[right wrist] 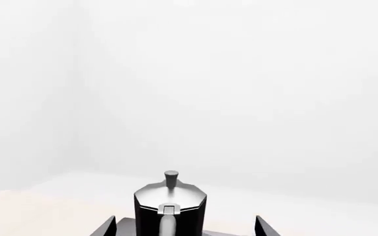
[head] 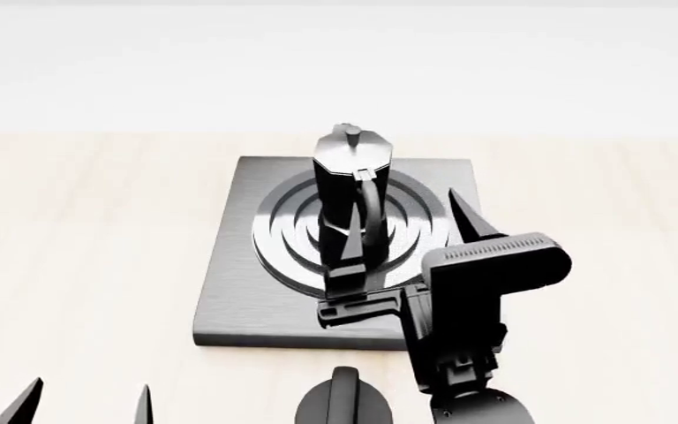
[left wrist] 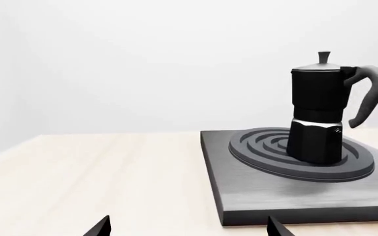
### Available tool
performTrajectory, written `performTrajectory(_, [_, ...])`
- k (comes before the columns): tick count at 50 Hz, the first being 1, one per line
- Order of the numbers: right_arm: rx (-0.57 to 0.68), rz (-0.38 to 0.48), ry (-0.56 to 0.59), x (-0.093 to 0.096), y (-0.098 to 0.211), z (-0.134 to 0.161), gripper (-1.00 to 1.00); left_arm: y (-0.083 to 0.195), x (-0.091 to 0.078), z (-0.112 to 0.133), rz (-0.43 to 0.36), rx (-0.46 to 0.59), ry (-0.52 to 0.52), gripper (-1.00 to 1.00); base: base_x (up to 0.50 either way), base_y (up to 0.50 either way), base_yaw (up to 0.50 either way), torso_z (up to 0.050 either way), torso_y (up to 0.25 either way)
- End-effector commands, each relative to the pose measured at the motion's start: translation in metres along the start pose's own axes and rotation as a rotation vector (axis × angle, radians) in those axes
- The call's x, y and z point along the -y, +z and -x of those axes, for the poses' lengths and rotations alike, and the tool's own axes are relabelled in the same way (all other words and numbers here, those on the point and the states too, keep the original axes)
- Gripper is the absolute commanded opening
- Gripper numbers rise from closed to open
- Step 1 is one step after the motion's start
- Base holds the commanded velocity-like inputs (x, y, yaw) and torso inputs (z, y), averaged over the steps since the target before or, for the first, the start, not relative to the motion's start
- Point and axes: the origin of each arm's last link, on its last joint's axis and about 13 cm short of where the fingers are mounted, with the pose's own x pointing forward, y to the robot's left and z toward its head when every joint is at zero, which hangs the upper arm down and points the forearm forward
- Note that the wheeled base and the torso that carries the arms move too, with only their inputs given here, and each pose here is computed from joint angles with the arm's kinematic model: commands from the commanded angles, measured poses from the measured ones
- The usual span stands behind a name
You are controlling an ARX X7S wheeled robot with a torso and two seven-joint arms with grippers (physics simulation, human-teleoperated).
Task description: Put the moka pot on the stove.
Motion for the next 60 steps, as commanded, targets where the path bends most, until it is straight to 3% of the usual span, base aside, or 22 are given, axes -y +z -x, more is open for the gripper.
performTrajectory(1, [0.06,-0.017,0.002,-0.004,0.015,0.018,1.0,0.001,0.0,0.0,0.026,-0.012,0.0,1.0,0.0,0.0,0.0,0.0,0.0])
performTrajectory(24, [0.165,-0.015,-0.032,-0.005,0.038,0.045,1.0,0.001,0.0,0.001,0.029,-0.011,-0.001,1.0,0.0,0.0,0.0,0.0,0.0])
performTrajectory(26, [0.172,0.05,-0.083,-0.005,0.038,0.045,1.0,0.001,0.0,0.001,0.03,-0.011,-0.003,1.0,0.0,0.0,0.0,0.0,0.0])
performTrajectory(30, [0.191,0.081,-0.099,-0.006,0.043,0.05,1.0,0.0,0.001,0.0,0.03,-0.013,-0.002,1.0,0.0,0.0,0.0,0.0,0.0])
performTrajectory(60, [0.312,0.073,-0.066,-0.014,0.067,0.079,1.0,-0.001,0.001,0.004,0.033,-0.014,0.002,1.0,0.0,0.0,0.0,0.0,0.0])
